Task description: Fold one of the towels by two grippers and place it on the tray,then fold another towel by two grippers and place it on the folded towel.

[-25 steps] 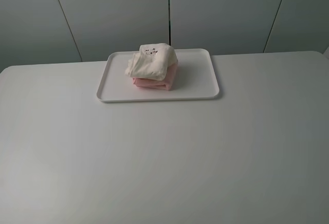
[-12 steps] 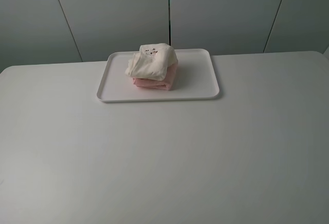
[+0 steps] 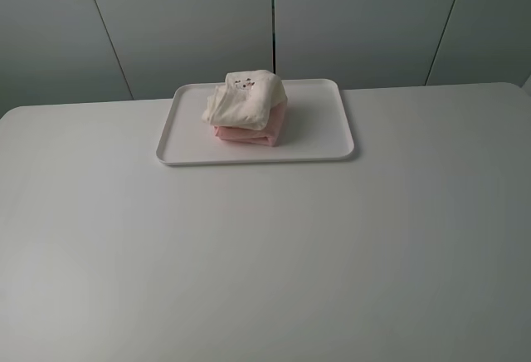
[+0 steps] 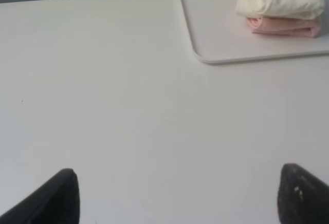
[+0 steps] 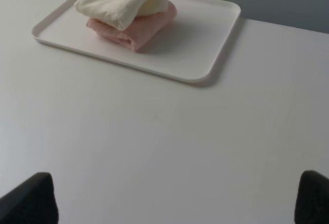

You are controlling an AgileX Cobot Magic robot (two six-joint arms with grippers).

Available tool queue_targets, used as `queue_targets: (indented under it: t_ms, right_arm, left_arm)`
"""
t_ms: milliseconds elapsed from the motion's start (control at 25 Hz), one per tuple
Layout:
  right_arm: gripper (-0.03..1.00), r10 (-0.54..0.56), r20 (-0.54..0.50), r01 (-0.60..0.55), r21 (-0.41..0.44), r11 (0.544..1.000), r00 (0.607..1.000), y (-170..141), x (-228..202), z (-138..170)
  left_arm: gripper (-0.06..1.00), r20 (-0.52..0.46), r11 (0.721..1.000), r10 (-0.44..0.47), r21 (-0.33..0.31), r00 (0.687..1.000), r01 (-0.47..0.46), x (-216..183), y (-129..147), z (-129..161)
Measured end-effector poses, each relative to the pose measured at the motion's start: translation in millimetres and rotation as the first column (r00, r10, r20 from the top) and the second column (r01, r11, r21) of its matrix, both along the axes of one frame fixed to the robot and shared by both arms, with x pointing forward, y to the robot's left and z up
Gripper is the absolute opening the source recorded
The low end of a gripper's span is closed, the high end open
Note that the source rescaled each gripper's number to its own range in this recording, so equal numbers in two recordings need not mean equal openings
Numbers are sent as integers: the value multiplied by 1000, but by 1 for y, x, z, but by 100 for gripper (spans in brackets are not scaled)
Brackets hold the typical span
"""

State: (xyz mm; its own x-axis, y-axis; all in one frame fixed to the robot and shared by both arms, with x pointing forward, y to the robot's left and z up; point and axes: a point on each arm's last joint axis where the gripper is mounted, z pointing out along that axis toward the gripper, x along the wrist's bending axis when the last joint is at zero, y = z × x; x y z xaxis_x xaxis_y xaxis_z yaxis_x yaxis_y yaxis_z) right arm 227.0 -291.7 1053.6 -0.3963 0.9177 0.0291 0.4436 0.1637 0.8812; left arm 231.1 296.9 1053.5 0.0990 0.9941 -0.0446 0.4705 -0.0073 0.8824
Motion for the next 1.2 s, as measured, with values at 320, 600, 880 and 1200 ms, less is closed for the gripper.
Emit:
queue_targets:
  t_ms: [320, 600, 880, 1200]
  right_arm:
    - [100, 23, 0, -23, 6, 1000, 1000, 2, -1, 0]
    - [100, -105, 2, 105, 3, 994, 994, 3, 1, 0]
    - [100, -370, 2, 370, 3, 929, 929, 6, 4, 0]
    - [100, -373, 4, 373, 0, 928, 928, 6, 4, 0]
  left_arm:
    - [99, 0, 1000, 0, 0, 1000, 0, 0, 0, 0]
    - [99, 0, 1000, 0, 0, 1000, 0, 0, 0, 0]
    - [99, -1, 1000, 6, -3, 1000, -6, 0, 0, 0]
    - [99, -6, 994, 99, -34, 995, -99, 0, 7, 0]
